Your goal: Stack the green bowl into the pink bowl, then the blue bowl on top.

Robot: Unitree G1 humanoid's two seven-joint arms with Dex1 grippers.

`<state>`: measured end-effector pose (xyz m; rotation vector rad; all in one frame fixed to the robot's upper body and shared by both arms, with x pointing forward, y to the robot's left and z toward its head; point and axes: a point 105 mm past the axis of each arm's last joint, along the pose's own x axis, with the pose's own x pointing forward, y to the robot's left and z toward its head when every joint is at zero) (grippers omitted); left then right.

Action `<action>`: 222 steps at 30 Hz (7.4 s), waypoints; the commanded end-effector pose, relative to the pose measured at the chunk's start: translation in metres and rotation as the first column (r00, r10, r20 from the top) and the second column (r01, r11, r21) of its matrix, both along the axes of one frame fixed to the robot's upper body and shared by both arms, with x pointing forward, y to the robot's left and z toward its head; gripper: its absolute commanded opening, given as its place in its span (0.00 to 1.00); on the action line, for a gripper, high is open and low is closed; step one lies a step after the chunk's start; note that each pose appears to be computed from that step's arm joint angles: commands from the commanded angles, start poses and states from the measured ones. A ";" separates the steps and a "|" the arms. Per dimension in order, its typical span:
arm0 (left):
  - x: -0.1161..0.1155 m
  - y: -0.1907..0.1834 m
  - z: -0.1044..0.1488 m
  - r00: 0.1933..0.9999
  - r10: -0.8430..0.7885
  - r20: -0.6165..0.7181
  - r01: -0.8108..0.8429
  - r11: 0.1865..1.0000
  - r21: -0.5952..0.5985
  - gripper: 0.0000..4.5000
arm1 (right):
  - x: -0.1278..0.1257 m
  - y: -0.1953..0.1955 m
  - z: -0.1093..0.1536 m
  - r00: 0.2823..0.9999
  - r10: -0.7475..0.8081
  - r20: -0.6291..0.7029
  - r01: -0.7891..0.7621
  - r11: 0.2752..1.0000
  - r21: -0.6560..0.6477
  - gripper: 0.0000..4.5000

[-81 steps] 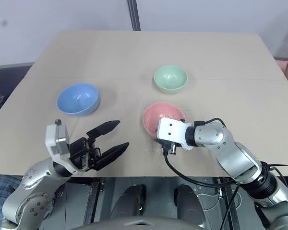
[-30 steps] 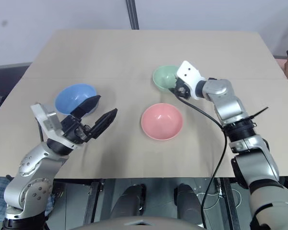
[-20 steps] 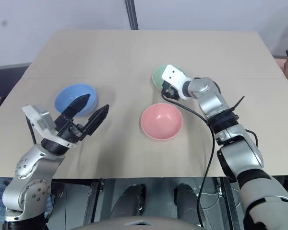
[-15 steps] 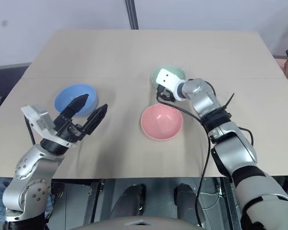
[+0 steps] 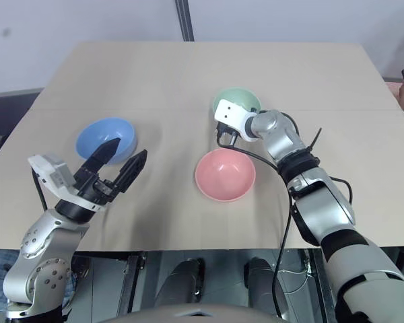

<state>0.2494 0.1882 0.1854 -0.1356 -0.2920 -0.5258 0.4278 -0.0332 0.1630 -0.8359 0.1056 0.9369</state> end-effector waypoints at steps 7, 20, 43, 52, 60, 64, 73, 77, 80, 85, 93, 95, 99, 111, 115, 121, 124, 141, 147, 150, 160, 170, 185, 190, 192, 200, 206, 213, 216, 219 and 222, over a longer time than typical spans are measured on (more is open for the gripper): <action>0.002 -0.006 0.010 0.996 -0.060 0.061 0.057 0.997 0.044 1.00 | -0.095 0.015 0.058 0.856 0.490 0.164 -0.511 0.850 0.126 0.01; 0.011 -0.016 0.014 0.968 -0.242 0.066 0.236 0.967 0.092 1.00 | -0.173 0.011 0.035 0.747 0.664 0.033 -0.664 0.743 0.088 0.01; 0.006 -0.021 0.013 0.955 -0.292 0.052 0.286 0.953 0.096 1.00 | -0.169 -0.011 0.037 0.820 0.571 -0.021 -0.566 0.817 0.112 0.80; 0.006 -0.015 0.012 0.965 -0.255 0.056 0.249 0.964 0.098 1.00 | -0.143 -0.063 0.050 0.929 0.363 -0.065 -0.327 0.891 0.314 0.80; 0.027 0.007 -0.001 0.998 -0.056 -0.031 0.060 0.985 0.162 1.00 | -0.155 -0.111 0.062 0.953 0.285 -0.102 -0.199 0.845 0.496 0.80; 0.030 0.017 -0.002 0.999 -0.023 -0.045 0.031 0.981 0.192 1.00 | -0.161 -0.129 0.065 0.964 0.246 -0.102 -0.165 0.853 0.494 0.80; 0.051 0.055 -0.024 0.975 0.154 -0.160 -0.082 0.919 0.386 1.00 | -0.166 -0.136 0.082 0.975 0.217 -0.055 -0.159 0.843 0.513 0.80; 0.052 0.064 -0.035 0.957 0.212 -0.198 -0.104 0.889 0.445 1.00 | -0.166 -0.137 0.081 0.976 0.207 -0.060 -0.150 0.852 0.502 0.80; 0.051 0.068 -0.043 0.945 0.233 -0.231 -0.103 0.879 0.466 1.00 | -0.166 -0.137 0.081 0.977 0.206 -0.060 -0.149 0.853 0.499 0.80; 0.049 0.071 -0.057 0.920 0.262 -0.292 -0.082 0.856 0.511 1.00 | -0.164 -0.137 0.082 0.978 0.198 -0.057 -0.144 0.855 0.498 0.80; 0.046 0.098 -0.081 0.843 0.370 -0.390 -0.091 0.813 0.576 1.00 | -0.162 -0.140 0.084 0.982 0.185 -0.050 -0.138 0.863 0.486 0.80; 0.046 0.098 -0.081 0.844 0.367 -0.390 -0.087 0.812 0.577 1.00 | -0.161 -0.140 0.085 0.982 0.183 -0.048 -0.137 0.864 0.485 0.80; 0.048 0.097 -0.079 0.847 0.370 -0.381 -0.092 0.809 0.581 0.70 | -0.161 -0.141 0.085 0.983 0.180 -0.046 -0.135 0.864 0.485 0.82; 0.050 0.094 -0.080 0.855 0.358 -0.376 -0.077 0.804 0.590 0.01 | -0.161 -0.140 0.084 0.983 0.175 -0.048 -0.130 0.865 0.485 0.82; 0.050 0.092 -0.081 0.856 0.354 -0.377 -0.072 0.803 0.591 0.01 | -0.161 -0.140 0.083 0.983 0.175 -0.050 -0.129 0.865 0.486 0.82; 0.051 0.090 -0.076 0.869 0.339 -0.361 -0.067 0.804 0.591 0.01 | -0.160 -0.142 0.081 0.984 0.171 -0.055 -0.124 0.866 0.485 0.82; 0.055 0.082 -0.063 0.898 0.299 -0.323 -0.066 0.818 0.572 0.01 | -0.159 -0.142 0.080 0.984 0.169 -0.058 -0.120 0.867 0.484 0.82; 0.065 -0.014 0.051 0.949 -0.314 -0.026 0.260 0.732 0.630 0.01 | -0.156 -0.141 0.078 0.982 0.177 -0.061 -0.126 0.867 0.481 0.82; 0.061 -0.043 0.063 0.855 -0.516 -0.045 0.366 0.542 0.757 0.01 | -0.156 -0.141 0.078 0.982 0.179 -0.060 -0.129 0.869 0.478 0.82; 0.058 -0.056 0.060 0.794 -0.602 -0.079 0.405 0.429 0.807 0.01 | -0.155 -0.141 0.078 0.982 0.179 -0.058 -0.131 0.869 0.478 0.82; 0.066 -0.093 0.036 0.607 -0.789 -0.096 0.101 -0.044 0.994 0.01 | -0.157 -0.140 0.078 0.983 0.174 -0.051 -0.129 0.867 0.481 0.82; 0.075 -0.119 0.036 0.404 -0.912 0.074 -0.308 -0.060 0.949 0.01 | -0.159 -0.142 0.078 0.985 0.162 -0.052 -0.118 0.870 0.479 0.82; 0.072 -0.128 0.039 0.293 -0.945 0.149 -0.412 0.016 0.911 0.24 | -0.158 -0.143 0.078 0.986 0.160 -0.052 -0.117 0.873 0.473 0.82; 0.069 -0.130 0.043 0.260 -0.948 0.182 -0.430 0.055 0.901 0.71 | -0.159 -0.142 0.078 0.985 0.163 -0.055 -0.118 0.872 0.474 0.82; 0.067 -0.132 0.045 0.249 -0.948 0.195 -0.426 0.074 0.902 0.71 | -0.159 -0.142 0.077 0.985 0.164 -0.057 -0.118 0.873 0.474 0.82; 0.068 -0.126 0.051 0.273 -0.937 0.218 -0.408 0.092 0.908 0.71 | -0.159 -0.142 0.077 0.984 0.165 -0.062 -0.117 0.875 0.471 0.82; 0.071 -0.116 0.091 0.332 -0.856 0.397 -0.377 0.265 0.887 0.71 | -0.157 -0.142 0.076 0.984 0.167 -0.062 -0.119 0.877 0.466 0.82; 0.101 -0.072 0.128 0.606 -0.578 0.546 -0.271 0.496 0.825 0.71 | -0.157 -0.142 0.075 0.983 0.170 -0.067 -0.119 0.877 0.465 0.82; 0.115 -0.045 0.136 0.727 -0.407 0.554 -0.243 0.602 0.761 0.71 | -0.157 -0.142 0.074 0.983 0.171 -0.070 -0.119 0.877 0.465 0.82; 0.128 -0.013 0.139 0.843 -0.199 0.500 -0.206 0.738 0.642 0.71 | -0.157 -0.143 0.074 0.982 0.173 -0.074 -0.120 0.879 0.462 0.82; 0.132 0.012 0.127 0.933 -0.066 0.353 -0.136 0.845 0.517 0.71 | -0.158 -0.144 0.075 0.982 0.172 -0.076 -0.119 0.881 0.458 0.82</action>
